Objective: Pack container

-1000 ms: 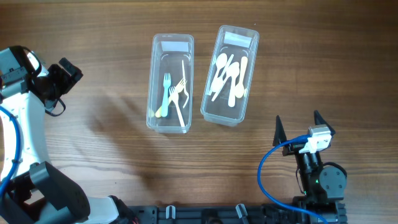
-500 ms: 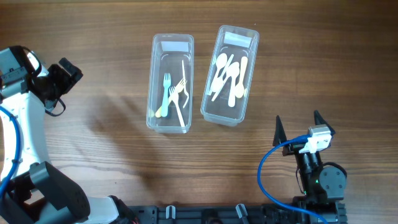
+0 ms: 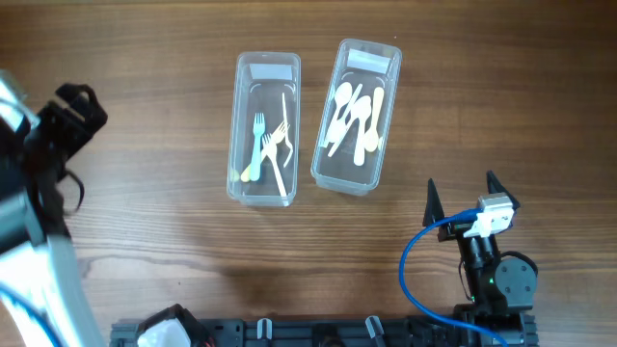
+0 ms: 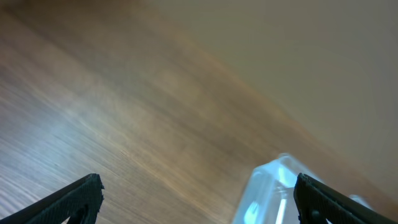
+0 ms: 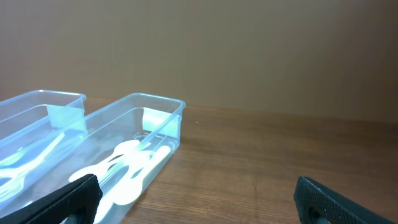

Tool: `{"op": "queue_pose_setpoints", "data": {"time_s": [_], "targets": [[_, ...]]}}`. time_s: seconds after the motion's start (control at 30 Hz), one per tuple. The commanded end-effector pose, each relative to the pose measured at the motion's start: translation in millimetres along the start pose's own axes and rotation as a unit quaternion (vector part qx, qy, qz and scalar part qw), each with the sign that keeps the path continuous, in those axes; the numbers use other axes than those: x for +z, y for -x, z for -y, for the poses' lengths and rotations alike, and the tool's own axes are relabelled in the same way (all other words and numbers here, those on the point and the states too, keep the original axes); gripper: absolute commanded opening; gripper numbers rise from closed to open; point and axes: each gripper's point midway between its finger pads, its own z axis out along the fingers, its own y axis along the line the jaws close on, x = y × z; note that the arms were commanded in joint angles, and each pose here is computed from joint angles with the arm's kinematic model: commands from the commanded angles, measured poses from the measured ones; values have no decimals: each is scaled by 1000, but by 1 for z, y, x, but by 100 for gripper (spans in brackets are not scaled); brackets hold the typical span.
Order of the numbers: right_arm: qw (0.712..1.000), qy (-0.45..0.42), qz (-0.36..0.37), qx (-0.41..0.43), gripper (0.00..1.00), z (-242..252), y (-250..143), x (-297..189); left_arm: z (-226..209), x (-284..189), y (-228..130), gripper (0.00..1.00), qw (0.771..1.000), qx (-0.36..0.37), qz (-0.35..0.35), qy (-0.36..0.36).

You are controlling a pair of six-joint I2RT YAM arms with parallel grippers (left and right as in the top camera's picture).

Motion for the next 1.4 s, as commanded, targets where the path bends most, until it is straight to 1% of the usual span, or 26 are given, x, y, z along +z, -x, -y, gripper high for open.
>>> {"op": "queue_pose_setpoints", "data": {"time_s": [0.0, 0.1, 0.2, 0.27, 0.33, 0.43, 0.53, 0.73, 0.8, 0.93, 1.17, 1.37], "targets": [[1000, 1, 8, -4, 100, 0, 3, -1, 11, -64, -3, 100, 999, 9, 49, -8], [1000, 1, 8, -3, 100, 0, 3, -1, 16, -98, -23, 100, 998, 22, 65, -17], [1000, 1, 8, -4, 100, 0, 3, -1, 16, -131, -51, 100, 994, 40, 100, -31], [1000, 1, 8, -4, 100, 0, 3, -1, 14, -140, -64, 100, 990, 48, 122, -43], [1000, 1, 8, -4, 100, 0, 3, -1, 12, -139, -75, 100, 986, 56, 146, -59], [1000, 1, 8, -4, 100, 0, 3, -1, 6, -125, -85, 100, 981, 61, 173, -71], [1000, 1, 8, -4, 100, 0, 3, -1, 2, -94, -98, 100, 974, 68, 196, -93], [1000, 1, 8, -4, 100, 0, 3, -1, 1, -40, -132, 100, 961, 83, 220, -143], [1000, 1, 8, -4, 100, 0, 3, -1, -2, -30, -143, 100, 961, 85, 217, -149], [1000, 0, 8, -3, 99, 0, 3, -1, -4, -21, -160, 100, 961, 89, 208, -159], [1000, 1, 8, -4, 100, 0, 3, -1, -12, -12, -175, 100, 959, 90, 214, -163], [1000, 1, 8, -3, 100, 0, 3, -1, -16, 4, -200, 100, 967, 96, 171, -163]]}}
